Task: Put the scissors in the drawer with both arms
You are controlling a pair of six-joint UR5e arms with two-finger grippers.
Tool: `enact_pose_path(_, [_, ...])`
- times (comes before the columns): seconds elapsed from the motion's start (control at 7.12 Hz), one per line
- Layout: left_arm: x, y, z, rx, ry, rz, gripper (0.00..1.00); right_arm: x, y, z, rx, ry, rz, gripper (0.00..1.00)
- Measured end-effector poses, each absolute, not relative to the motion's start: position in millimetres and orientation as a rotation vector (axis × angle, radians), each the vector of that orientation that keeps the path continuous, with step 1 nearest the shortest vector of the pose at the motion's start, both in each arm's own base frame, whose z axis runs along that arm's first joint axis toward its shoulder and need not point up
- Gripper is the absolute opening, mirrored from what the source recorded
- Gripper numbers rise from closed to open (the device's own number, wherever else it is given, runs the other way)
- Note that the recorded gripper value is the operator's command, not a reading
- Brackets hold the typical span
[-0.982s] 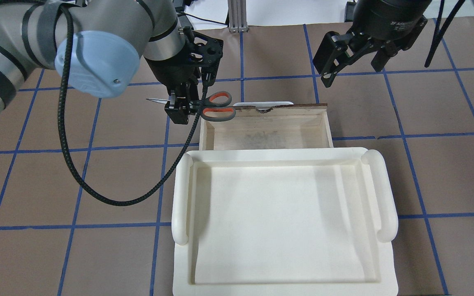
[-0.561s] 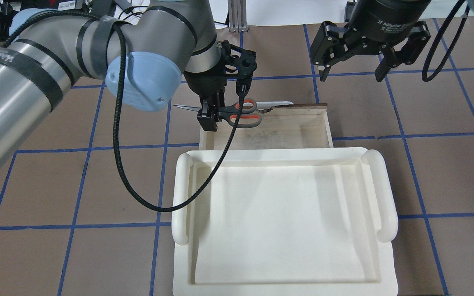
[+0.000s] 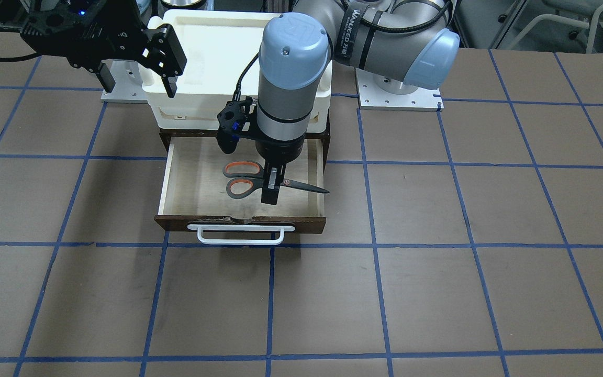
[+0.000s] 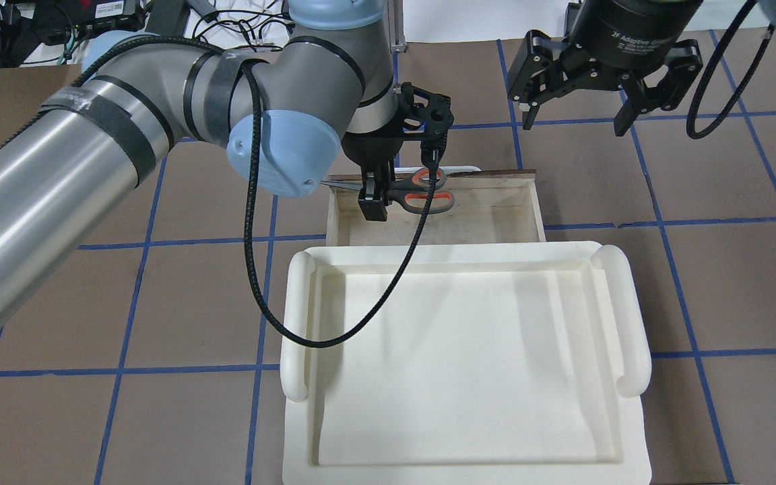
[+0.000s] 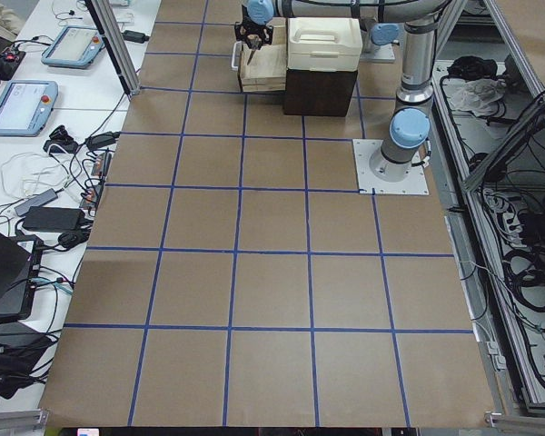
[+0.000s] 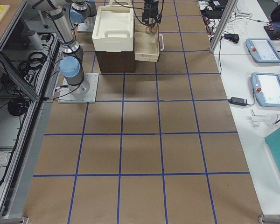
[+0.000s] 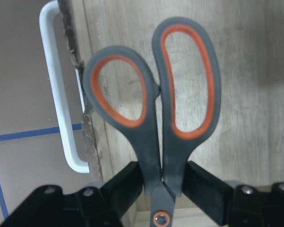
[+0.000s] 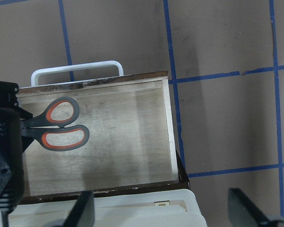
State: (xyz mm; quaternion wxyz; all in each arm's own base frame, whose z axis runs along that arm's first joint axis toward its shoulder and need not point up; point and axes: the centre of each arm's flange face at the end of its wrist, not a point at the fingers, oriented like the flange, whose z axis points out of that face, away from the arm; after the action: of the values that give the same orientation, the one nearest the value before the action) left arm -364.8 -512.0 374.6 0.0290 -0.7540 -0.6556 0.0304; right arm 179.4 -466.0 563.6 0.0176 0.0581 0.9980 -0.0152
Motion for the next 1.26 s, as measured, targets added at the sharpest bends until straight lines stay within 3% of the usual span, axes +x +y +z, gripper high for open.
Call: enact_pose_path(1.26, [-406.6, -493.5, 329.2, -2.267, -2.066, -0.005, 0.00, 177.9, -463.4, 562.5, 0.181, 3.114, -0.039, 1.00])
